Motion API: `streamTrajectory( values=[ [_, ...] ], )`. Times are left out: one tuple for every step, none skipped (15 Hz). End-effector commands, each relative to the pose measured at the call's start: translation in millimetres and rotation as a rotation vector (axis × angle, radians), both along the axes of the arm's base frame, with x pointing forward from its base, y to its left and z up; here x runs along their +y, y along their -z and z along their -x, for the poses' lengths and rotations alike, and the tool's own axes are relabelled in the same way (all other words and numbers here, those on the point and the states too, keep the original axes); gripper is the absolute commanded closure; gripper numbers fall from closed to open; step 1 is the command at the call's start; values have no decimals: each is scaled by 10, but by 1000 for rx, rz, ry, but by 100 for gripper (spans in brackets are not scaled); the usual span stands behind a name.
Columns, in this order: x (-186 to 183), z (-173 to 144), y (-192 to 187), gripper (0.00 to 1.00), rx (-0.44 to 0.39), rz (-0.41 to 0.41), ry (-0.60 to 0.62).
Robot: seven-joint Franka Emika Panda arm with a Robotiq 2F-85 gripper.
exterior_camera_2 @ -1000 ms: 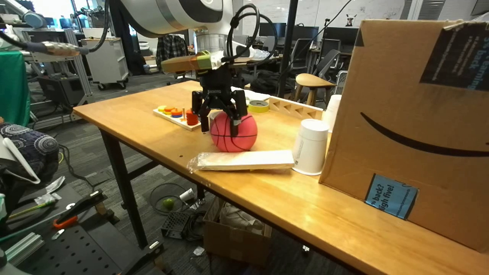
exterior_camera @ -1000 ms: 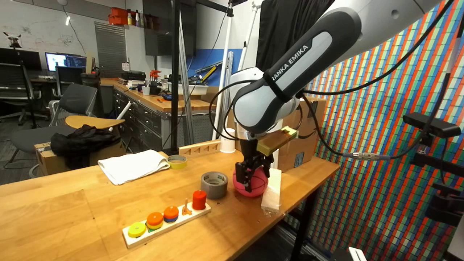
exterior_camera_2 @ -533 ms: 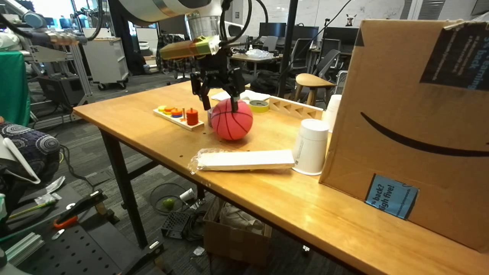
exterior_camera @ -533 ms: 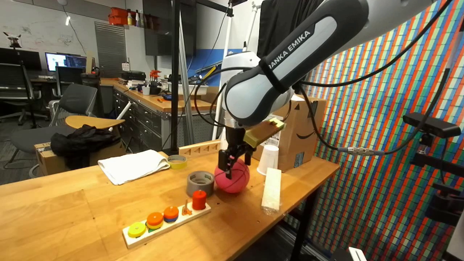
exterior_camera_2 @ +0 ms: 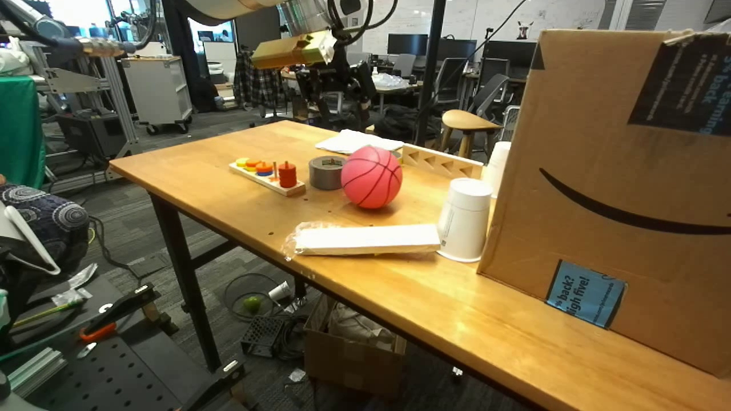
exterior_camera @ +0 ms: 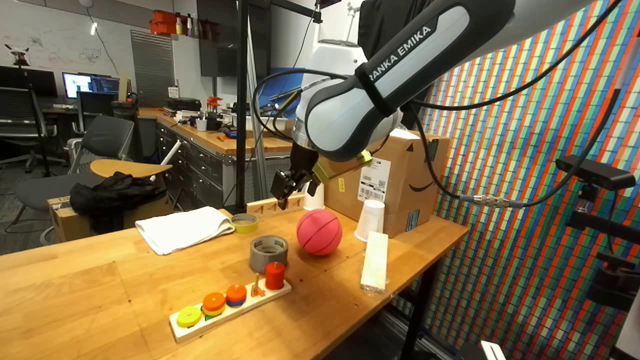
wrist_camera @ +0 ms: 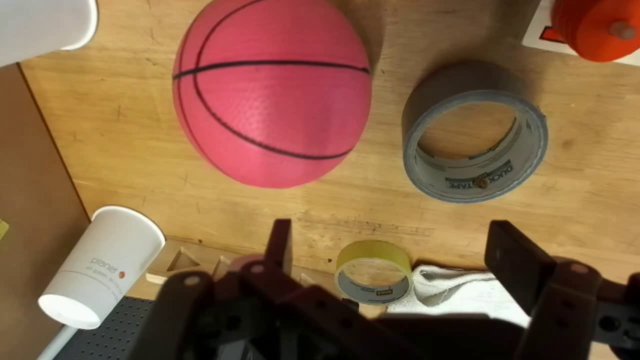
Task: Move the ball
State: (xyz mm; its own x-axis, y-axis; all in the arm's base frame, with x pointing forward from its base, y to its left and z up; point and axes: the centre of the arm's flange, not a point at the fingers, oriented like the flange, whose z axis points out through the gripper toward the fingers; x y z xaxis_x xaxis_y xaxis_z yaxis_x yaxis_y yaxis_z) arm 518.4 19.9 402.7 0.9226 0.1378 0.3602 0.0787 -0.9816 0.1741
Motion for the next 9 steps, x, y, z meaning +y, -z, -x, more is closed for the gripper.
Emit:
streamTrajectory(
  values=[
    [-93,28,75,0,-17,-11,17],
    [-102,38,117,0,1,-5,19],
    [-107,51,145,0,18,3,18],
    [-98,76,165,0,54,17,20],
    [-86,107,197,0,68,23,22],
    [-79,126,220,0,97,24,18],
    [-78,131,253,0,129,31,27],
    [-68,143,307,0,160,27,28],
    [-59,162,342,0,188,27,31]
  ],
)
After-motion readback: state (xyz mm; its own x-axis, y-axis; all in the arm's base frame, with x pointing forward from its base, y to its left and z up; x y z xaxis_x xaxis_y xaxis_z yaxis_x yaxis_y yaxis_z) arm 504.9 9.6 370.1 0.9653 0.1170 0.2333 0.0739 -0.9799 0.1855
